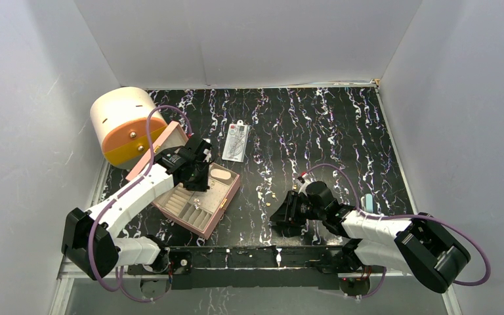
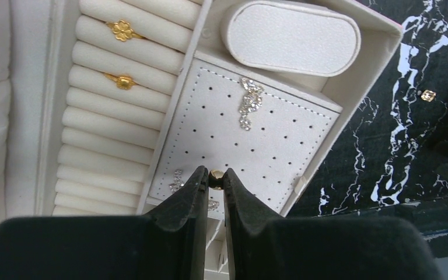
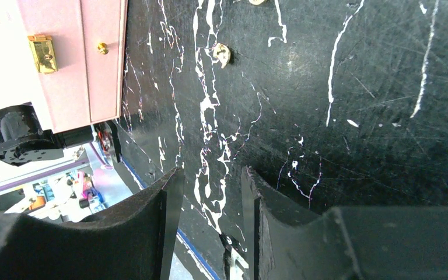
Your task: Organize the mixed jewelry
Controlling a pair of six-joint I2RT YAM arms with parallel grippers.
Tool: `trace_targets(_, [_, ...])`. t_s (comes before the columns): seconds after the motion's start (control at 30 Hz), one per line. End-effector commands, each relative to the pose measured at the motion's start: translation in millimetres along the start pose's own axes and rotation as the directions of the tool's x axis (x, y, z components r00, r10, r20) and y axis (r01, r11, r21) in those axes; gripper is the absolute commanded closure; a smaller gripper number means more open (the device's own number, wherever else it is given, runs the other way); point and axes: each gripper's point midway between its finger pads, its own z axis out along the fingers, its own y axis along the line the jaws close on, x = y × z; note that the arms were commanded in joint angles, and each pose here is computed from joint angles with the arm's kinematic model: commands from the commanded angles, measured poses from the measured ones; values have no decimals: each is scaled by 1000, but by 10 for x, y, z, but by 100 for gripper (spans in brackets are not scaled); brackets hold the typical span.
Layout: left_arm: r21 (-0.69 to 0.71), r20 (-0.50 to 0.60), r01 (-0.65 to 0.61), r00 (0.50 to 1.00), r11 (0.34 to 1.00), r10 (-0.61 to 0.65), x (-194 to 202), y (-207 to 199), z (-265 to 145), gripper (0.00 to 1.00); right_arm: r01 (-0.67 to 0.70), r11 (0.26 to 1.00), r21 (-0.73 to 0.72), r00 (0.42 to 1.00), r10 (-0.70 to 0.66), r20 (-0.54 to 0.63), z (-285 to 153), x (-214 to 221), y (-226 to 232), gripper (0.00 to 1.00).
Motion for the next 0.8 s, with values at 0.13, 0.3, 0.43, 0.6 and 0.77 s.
trace_targets(0.13, [-77, 26, 3, 1000, 997, -1, -18, 137, 12, 94, 39, 999, 1, 998, -39, 43, 3, -95, 35, 50])
trace_targets(0.3, [-75, 5, -3, 1000, 997, 3, 16, 127, 66, 94, 40, 999, 4, 998, -40, 44, -1, -98, 36, 50])
trace_targets(0.43, [-100, 14, -2, 1000, 995, 3, -4, 166, 89, 94, 39, 999, 6, 998, -39, 47, -2, -104, 32, 50])
trace_targets(0.6, [-122, 38, 4, 999, 993, 1, -81, 187, 84, 94, 40, 999, 9, 998, -40, 45, 5, -110, 34, 50])
trace_targets(0.77, [-139, 41, 5, 999, 990, 0, -78, 219, 96, 94, 40, 999, 12, 998, -41, 44, 7, -109, 29, 50])
